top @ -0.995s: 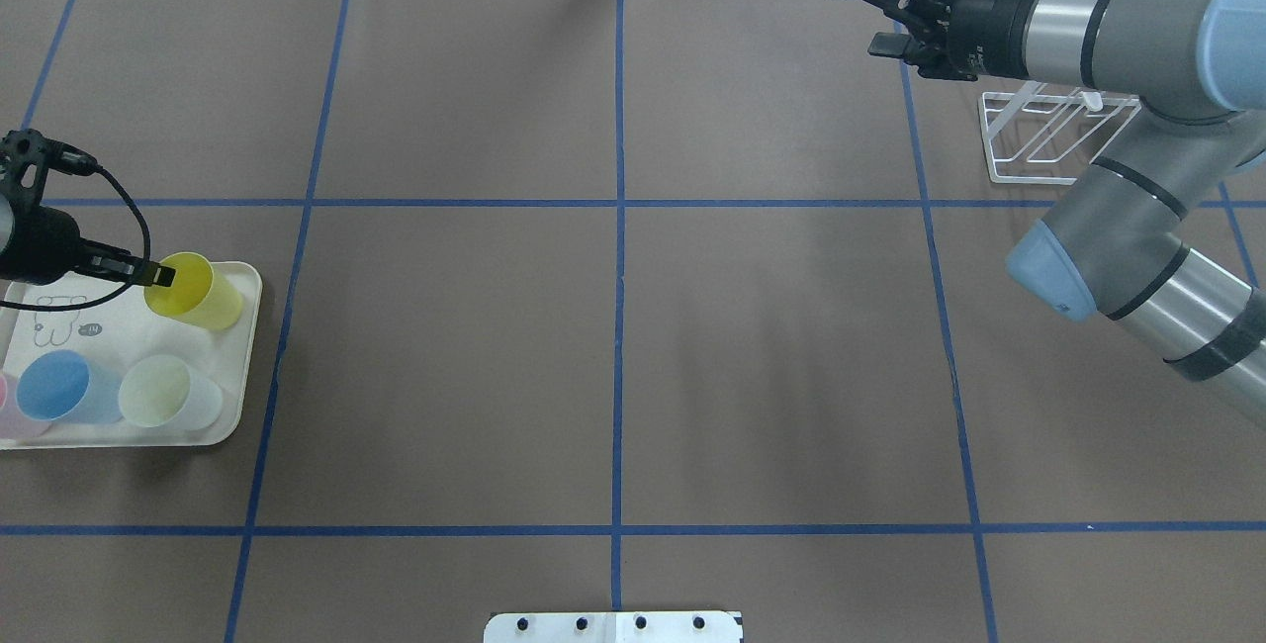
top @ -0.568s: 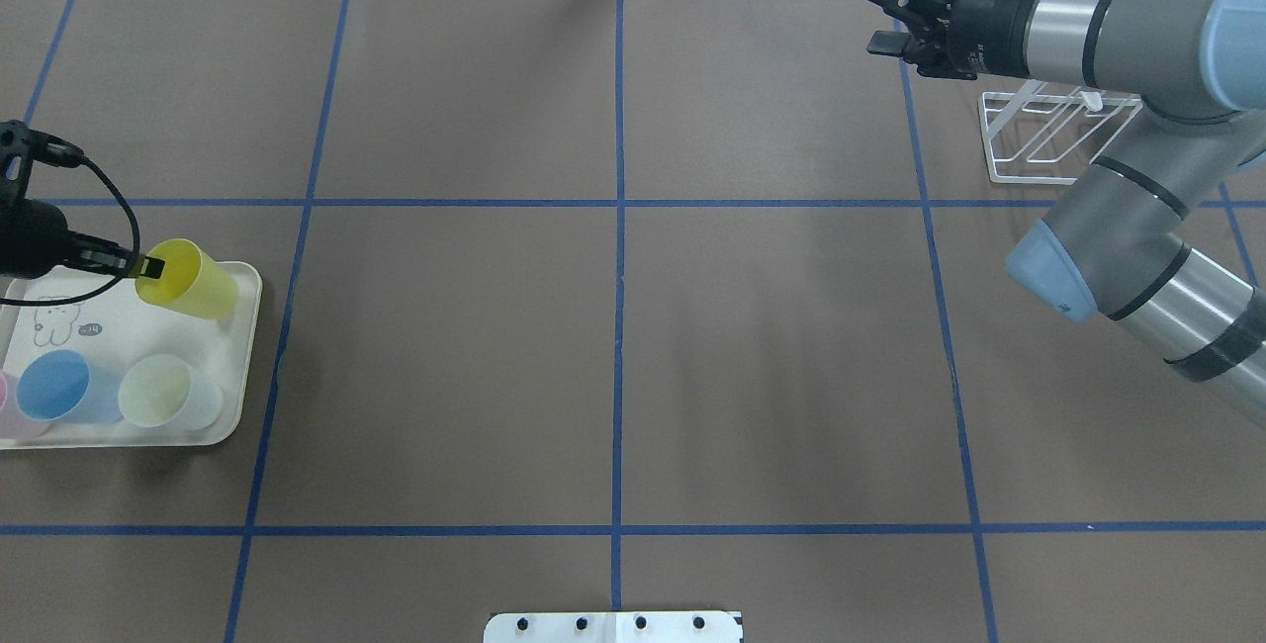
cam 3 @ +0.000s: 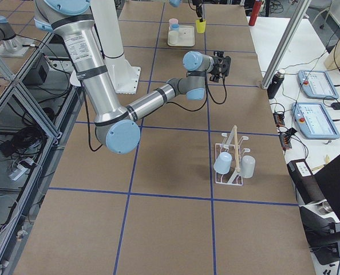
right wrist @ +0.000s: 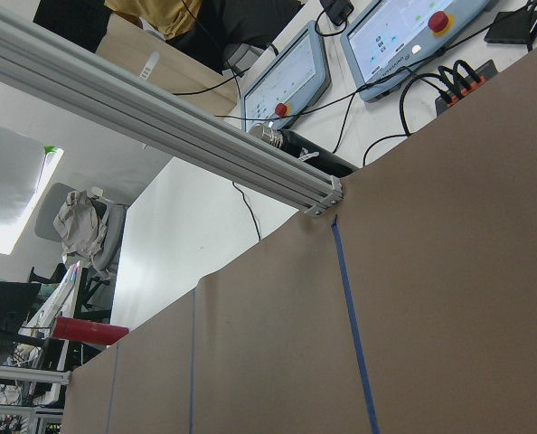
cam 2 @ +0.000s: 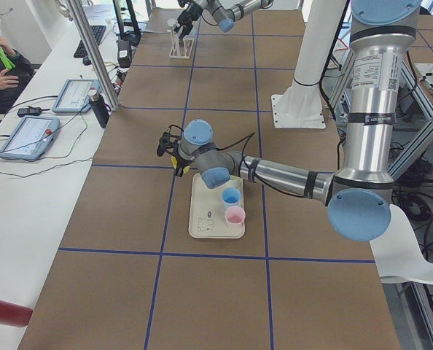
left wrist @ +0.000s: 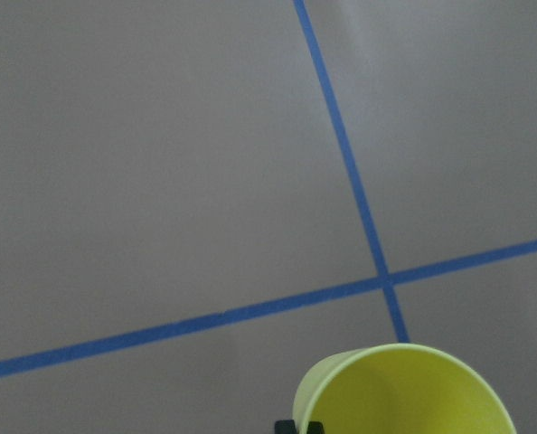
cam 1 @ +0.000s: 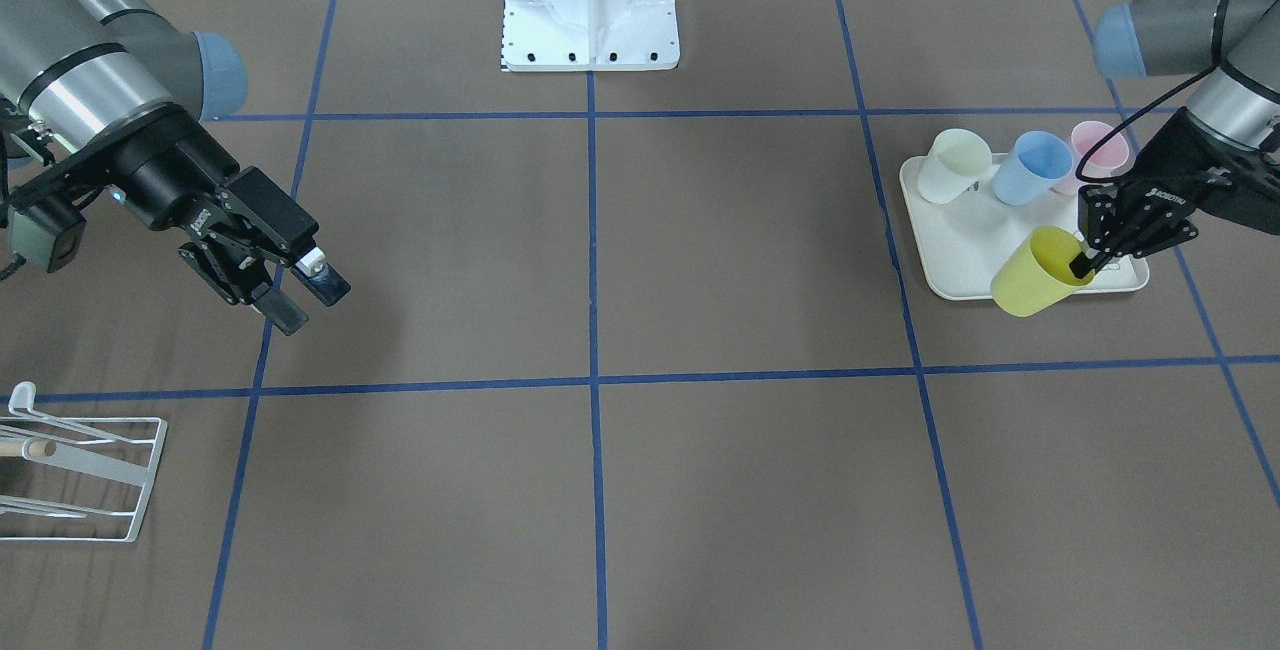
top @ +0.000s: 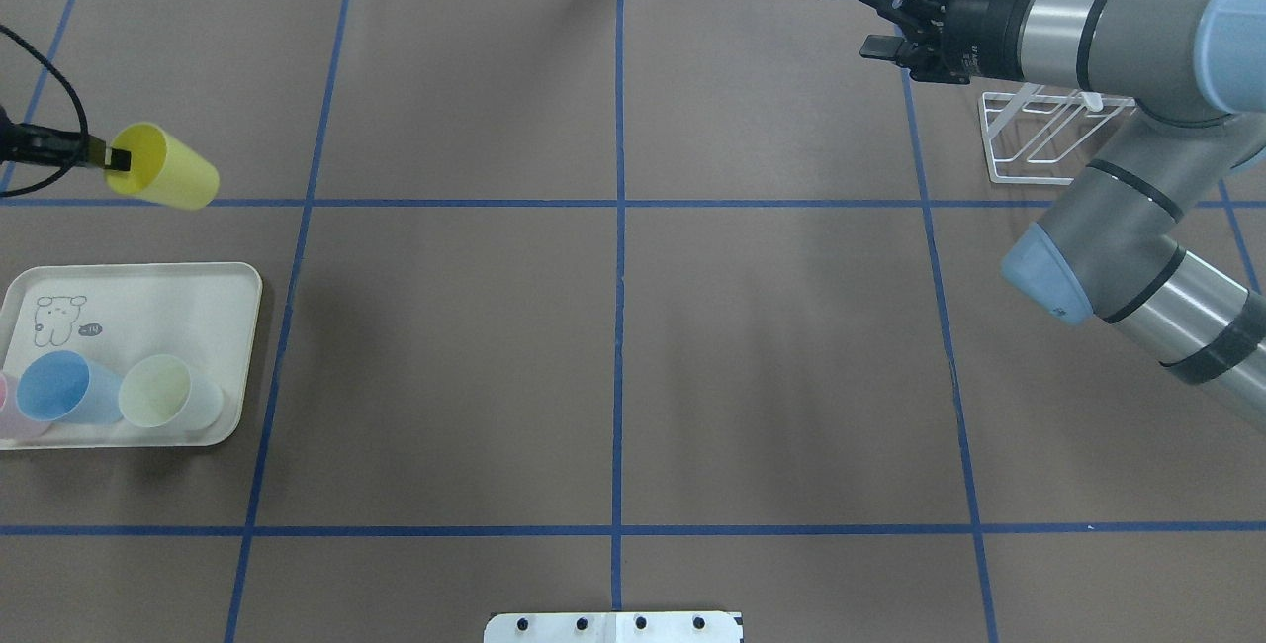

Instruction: Transfer IKEA cup to right arm and place on rack

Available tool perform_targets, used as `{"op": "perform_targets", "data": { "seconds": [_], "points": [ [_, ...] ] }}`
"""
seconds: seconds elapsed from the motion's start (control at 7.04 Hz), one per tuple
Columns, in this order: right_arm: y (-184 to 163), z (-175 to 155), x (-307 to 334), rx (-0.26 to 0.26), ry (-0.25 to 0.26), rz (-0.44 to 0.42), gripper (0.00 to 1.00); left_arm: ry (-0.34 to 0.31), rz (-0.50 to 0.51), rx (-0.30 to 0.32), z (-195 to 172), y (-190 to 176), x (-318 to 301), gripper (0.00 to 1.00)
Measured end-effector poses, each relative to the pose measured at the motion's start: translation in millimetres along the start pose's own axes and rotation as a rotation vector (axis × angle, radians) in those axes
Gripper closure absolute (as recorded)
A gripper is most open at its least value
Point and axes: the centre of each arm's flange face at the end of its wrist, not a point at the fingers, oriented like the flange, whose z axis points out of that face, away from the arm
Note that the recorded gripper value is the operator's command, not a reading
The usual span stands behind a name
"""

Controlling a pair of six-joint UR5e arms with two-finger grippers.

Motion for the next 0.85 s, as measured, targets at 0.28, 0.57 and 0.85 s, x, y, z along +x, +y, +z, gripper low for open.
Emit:
{"op": "perform_targets", "data": {
  "seconds": [0.28,0.57,0.85],
  "points": [
    [11.1,7.3,-6.1,0.005,-0.014,0.024,0.01,0.061,-0.240,0.139,-10.1,-47.0,59.5,1.00],
    [35.0,23.8,-22.0,0.013,-0.047,0.060,0.01,0.222,-0.448,0.203,-11.6,-55.4,102.9,1.00],
    [65.8,45.1,-60.2,0.011,-0.116,0.155,0.01,0.423,-0.622,0.211,-4.7,-52.6,123.6,1.00]
  ]
}}
